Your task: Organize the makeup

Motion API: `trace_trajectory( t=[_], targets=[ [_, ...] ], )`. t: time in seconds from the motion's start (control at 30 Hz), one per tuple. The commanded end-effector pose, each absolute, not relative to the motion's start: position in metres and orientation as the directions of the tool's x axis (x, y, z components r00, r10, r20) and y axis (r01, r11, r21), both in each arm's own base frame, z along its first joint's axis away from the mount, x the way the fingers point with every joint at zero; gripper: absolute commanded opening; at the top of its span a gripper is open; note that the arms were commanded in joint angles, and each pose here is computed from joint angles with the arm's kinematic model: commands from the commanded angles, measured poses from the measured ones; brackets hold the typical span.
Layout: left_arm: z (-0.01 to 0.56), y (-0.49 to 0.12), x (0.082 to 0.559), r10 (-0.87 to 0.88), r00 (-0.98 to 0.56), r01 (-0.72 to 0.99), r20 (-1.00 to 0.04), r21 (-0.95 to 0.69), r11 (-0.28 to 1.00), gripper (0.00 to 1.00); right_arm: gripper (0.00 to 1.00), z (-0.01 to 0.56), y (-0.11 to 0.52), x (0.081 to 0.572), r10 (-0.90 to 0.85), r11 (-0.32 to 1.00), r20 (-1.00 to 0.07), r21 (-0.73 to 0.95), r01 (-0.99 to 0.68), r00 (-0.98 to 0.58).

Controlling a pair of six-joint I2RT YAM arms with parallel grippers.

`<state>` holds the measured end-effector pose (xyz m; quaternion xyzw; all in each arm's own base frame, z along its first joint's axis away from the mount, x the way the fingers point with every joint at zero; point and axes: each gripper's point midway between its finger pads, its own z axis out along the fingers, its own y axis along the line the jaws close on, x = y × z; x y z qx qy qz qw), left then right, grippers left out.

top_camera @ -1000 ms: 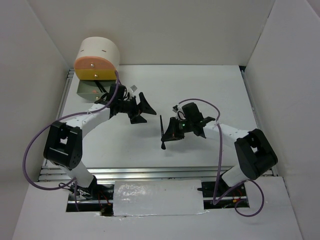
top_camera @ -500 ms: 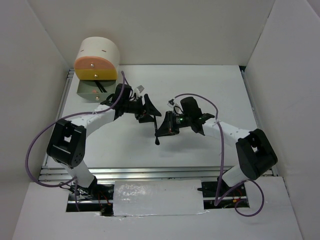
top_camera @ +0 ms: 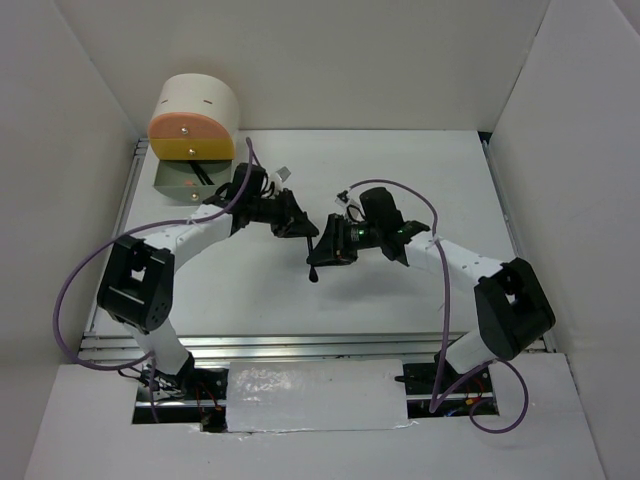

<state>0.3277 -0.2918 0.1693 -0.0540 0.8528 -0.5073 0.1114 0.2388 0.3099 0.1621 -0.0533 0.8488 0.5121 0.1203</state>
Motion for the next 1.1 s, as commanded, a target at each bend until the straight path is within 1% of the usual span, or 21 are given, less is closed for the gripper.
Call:
trace_trajectory(
  t=[0.0, 0.03, 0.07, 0.1, 0.13, 0.3, 0.33, 0.5, 0.6, 0.63, 0.73, 0.83, 0.9, 1.0, 1.07],
  targets=[
    [0.178, -0.292, 0.335, -0.187, -0.967, 0.055, -0.174, -0.858, 0.511, 0.00, 0.46, 0.195, 0.313, 0.249, 0.052, 0.447, -0.380, 0.836, -0.319, -0.924],
    [0.178, -0.290, 0.339, -0.193, -0.965, 0.053, -0.178, -0.851, 0.522, 0.00, 0.57, 0.195, 0.312, 0.249, 0.053, 0.452, -0.383, 0.833, -0.319, -0.922],
    [0.183, -0.284, 0.349, -0.214, -0.956, 0.057, -0.200, -0.844, 0.533, 0.00, 0.60, 0.194, 0.309, 0.248, 0.054, 0.464, -0.377, 0.829, -0.311, -0.925],
    [0.180, -0.280, 0.351, -0.222, -0.956, 0.041, -0.193, -0.835, 0.549, 0.00, 0.63, 0.195, 0.307, 0.251, 0.059, 0.479, -0.390, 0.819, -0.316, -0.919],
    [0.187, -0.275, 0.359, -0.240, -0.948, 0.044, -0.209, -0.833, 0.552, 0.00, 0.66, 0.194, 0.305, 0.251, 0.061, 0.490, -0.390, 0.813, -0.313, -0.919],
    [0.196, -0.215, 0.405, -0.401, -0.881, -0.047, -0.250, -0.799, 0.599, 0.00, 0.71, 0.190, 0.283, 0.257, 0.083, 0.587, -0.423, 0.753, -0.298, -0.902],
    [0.204, -0.205, 0.413, -0.427, -0.866, -0.057, -0.261, -0.795, 0.603, 0.00, 0.74, 0.190, 0.279, 0.258, 0.088, 0.601, -0.427, 0.743, -0.294, -0.900],
    [0.217, -0.133, 0.455, -0.564, -0.755, -0.157, -0.335, -0.742, 0.651, 0.00, 0.75, 0.195, 0.257, 0.257, 0.123, 0.641, -0.449, 0.717, -0.275, -0.885],
    [0.232, -0.090, 0.474, -0.646, -0.663, -0.229, -0.378, -0.720, 0.656, 0.00, 0.75, 0.194, 0.247, 0.256, 0.137, 0.666, -0.456, 0.699, -0.259, -0.879],
    [0.233, -0.066, 0.480, -0.685, -0.618, -0.271, -0.386, -0.713, 0.647, 0.00, 0.75, 0.193, 0.242, 0.255, 0.144, 0.685, -0.460, 0.685, -0.247, -0.876],
    [0.239, -0.023, 0.489, -0.766, -0.509, -0.356, -0.392, -0.715, 0.602, 0.00, 0.75, 0.187, 0.234, 0.252, 0.153, 0.715, -0.453, 0.664, -0.217, -0.878],
    [0.248, 0.006, 0.503, -0.831, -0.407, -0.376, -0.378, -0.760, 0.530, 0.00, 0.75, 0.181, 0.226, 0.250, 0.163, 0.744, -0.447, 0.641, -0.188, -0.880],
    [0.260, 0.016, 0.517, -0.835, -0.361, -0.331, -0.415, -0.780, 0.531, 0.00, 0.75, 0.182, 0.222, 0.249, 0.168, 0.757, -0.454, 0.628, -0.180, -0.875],
    [0.270, 0.033, 0.532, -0.839, -0.286, -0.317, -0.463, -0.780, 0.539, 0.00, 0.75, 0.184, 0.216, 0.246, 0.177, 0.768, -0.461, 0.617, -0.171, -0.869],
    [0.262, 0.047, 0.541, -0.841, -0.244, -0.354, -0.482, -0.763, 0.540, 0.00, 0.75, 0.184, 0.215, 0.243, 0.176, 0.770, -0.464, 0.615, -0.173, -0.868]
  ],
)
